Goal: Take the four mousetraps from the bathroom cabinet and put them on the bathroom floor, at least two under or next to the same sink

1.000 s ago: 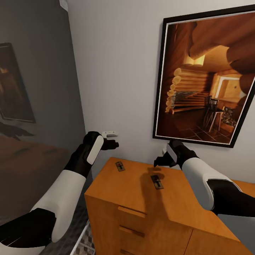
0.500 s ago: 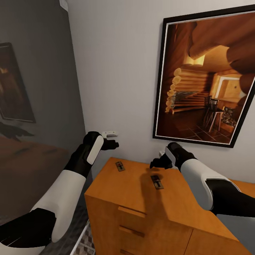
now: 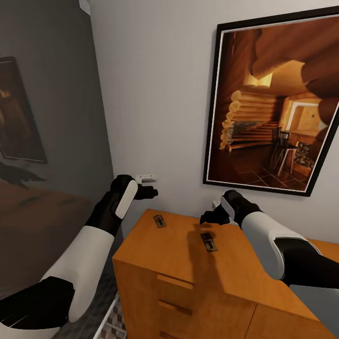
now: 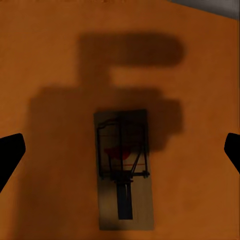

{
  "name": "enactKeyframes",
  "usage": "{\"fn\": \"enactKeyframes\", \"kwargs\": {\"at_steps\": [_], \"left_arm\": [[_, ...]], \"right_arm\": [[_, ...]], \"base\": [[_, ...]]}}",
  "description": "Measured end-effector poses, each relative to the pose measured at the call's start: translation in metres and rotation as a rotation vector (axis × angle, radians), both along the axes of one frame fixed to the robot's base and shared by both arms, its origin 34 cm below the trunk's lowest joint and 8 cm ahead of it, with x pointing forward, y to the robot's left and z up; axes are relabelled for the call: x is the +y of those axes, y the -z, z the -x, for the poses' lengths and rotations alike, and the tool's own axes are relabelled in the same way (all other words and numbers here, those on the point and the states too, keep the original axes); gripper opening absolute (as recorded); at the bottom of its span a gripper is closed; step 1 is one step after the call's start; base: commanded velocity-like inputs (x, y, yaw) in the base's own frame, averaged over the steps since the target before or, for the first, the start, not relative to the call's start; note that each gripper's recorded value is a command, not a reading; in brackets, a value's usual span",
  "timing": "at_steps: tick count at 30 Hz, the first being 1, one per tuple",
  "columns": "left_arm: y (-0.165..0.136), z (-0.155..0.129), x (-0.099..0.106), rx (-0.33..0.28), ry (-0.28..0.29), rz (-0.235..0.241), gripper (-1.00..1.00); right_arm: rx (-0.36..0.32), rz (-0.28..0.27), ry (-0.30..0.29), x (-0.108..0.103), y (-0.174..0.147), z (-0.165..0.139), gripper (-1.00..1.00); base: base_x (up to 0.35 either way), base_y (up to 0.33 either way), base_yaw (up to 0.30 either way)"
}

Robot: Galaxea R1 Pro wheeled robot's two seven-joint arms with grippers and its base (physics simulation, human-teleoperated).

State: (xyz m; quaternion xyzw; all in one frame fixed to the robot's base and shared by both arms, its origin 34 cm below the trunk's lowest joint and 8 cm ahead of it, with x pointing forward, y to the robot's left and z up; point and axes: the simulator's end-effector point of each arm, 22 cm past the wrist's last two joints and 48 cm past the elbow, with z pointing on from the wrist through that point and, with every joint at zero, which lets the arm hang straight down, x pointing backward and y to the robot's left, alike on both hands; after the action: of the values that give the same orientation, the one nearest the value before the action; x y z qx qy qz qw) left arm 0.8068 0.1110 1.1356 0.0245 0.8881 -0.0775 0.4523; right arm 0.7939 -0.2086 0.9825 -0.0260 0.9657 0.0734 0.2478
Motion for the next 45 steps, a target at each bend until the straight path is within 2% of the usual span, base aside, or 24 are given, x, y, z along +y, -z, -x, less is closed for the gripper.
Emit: {"fn": "enactKeyframes", "kwargs": {"at_steps": [10,26,41,45], "left_arm": [[0.001,0.000,0.000,0.004,0.001,0.000,1.00],[0.020,0.001,0.001,0.046,-0.002,-0.011,1.00],[0.023,0.001,0.002,0.054,-0.002,-0.013,1.00],[0.023,0.001,0.002,0.054,-0.002,-0.013,1.00]], "right_arm": [[-0.018,-0.002,0.001,-0.001,0.000,-0.003,1.00],[-0.015,-0.004,-0.006,0.002,0.035,0.005,1.00],[-0.009,-0.027,-0.023,0.009,0.042,0.009,1.00],[-0.009,-0.017,-0.033,0.009,0.045,0.010,1.00]], "base": [[0.000,0.000,0.000],[0.000,0.000,0.000],[0.000,0.000,0.000],[0.000,0.000,0.000]]}}
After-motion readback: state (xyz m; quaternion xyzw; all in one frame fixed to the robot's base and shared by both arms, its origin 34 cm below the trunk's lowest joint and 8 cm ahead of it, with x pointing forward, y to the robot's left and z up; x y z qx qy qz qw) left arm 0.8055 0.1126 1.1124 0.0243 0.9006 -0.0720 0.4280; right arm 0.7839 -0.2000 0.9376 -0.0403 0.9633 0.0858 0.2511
